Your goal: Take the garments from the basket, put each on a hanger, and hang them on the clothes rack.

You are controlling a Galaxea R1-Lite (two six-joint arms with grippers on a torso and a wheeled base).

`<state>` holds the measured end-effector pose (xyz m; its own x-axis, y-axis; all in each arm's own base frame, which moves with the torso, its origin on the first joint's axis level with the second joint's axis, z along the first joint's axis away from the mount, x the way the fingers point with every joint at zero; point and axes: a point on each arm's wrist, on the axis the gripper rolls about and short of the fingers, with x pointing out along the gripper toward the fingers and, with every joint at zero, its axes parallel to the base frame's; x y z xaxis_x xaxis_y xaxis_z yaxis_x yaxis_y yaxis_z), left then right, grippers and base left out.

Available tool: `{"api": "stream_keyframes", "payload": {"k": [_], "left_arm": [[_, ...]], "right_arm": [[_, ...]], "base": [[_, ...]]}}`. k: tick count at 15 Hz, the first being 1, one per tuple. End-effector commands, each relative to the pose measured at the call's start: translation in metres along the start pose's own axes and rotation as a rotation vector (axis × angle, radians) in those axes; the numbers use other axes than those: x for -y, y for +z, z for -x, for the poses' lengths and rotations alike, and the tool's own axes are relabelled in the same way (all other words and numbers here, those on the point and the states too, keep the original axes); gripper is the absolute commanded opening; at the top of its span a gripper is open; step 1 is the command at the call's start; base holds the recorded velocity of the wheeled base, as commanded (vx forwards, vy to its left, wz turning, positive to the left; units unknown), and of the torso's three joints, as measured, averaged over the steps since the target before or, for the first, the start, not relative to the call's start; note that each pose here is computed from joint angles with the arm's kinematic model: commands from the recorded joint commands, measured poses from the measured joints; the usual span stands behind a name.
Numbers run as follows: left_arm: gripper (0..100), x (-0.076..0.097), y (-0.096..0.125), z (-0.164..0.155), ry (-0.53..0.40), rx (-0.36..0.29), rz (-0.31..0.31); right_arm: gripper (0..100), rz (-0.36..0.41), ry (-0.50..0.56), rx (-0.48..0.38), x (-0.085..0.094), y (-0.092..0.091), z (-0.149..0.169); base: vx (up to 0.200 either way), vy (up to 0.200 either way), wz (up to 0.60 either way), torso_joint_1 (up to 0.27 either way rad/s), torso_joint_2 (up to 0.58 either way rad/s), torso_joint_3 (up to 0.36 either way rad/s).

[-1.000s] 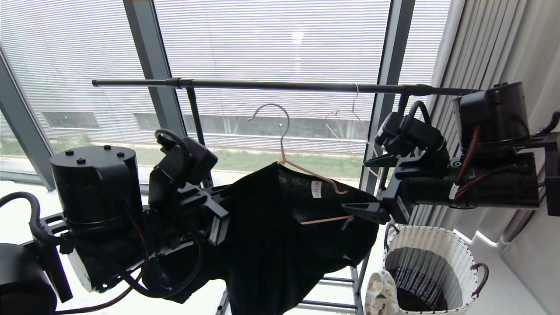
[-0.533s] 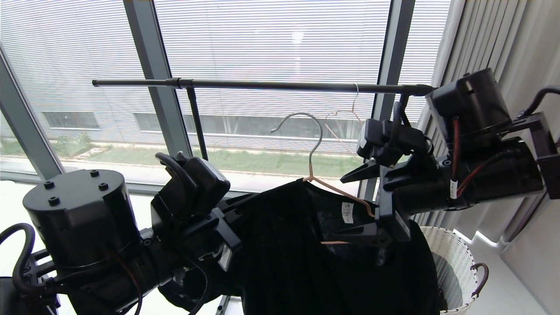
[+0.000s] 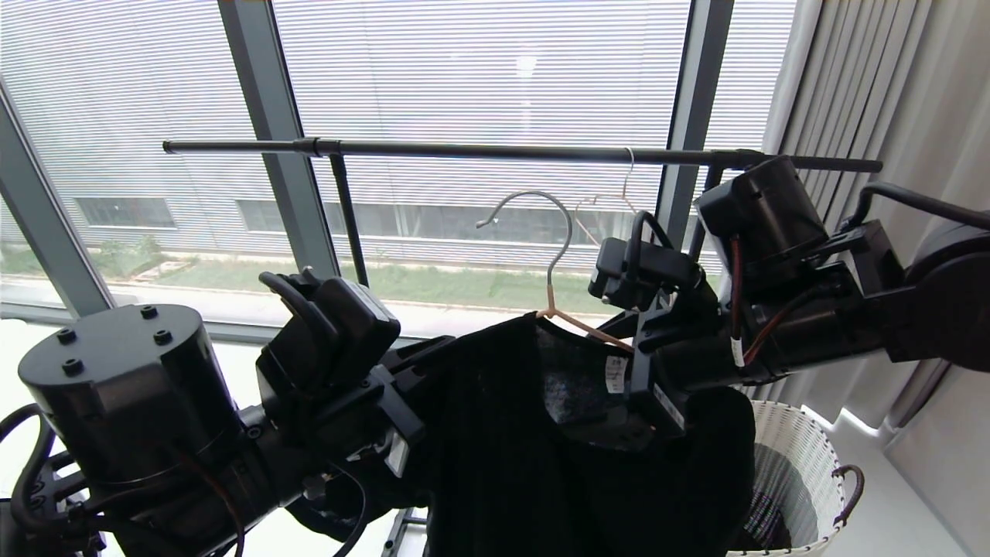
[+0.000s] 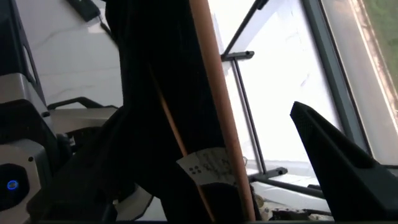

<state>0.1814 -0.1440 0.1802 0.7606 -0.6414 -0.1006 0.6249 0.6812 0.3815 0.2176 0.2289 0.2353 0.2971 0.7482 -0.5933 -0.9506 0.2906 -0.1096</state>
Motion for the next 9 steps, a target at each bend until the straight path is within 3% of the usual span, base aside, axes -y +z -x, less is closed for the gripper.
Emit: {"api": "stream_keyframes", "payload": {"k": [1,3,4,9], "left_arm": [[0,-0.0003,0.0006,0.0005,0.002,0.004,0.001],[0,-0.0002,0.0002,0.0006,0.003,0.002,-0.001],[0,0.0000,0.0006,0.0009,0.002,0.004,-0.001],[0,0.0022,0.0001,0.0017,-0.008,0.003,-0.003]], "right_arm": [[100,-0.029,-0.005,-0.017,0.0014,-0.0025,-0.0062],[100,-0.051,-0.009,-0.010,0.0023,-0.0020,-0.0066],[0,-0.050,-0.013,-0.004,0.0027,-0.0013,-0.0066],[0,-0.042,-0.040,0.012,0.0036,0.0015,-0.0047]], "base": [[0.000,0.000,0.00,0.000,0.00,0.000],[0.000,0.000,0.00,0.000,0.00,0.000],[0.000,0.000,0.00,0.000,0.00,0.000],[0.000,0.000,0.00,0.000,0.00,0.000]]}}
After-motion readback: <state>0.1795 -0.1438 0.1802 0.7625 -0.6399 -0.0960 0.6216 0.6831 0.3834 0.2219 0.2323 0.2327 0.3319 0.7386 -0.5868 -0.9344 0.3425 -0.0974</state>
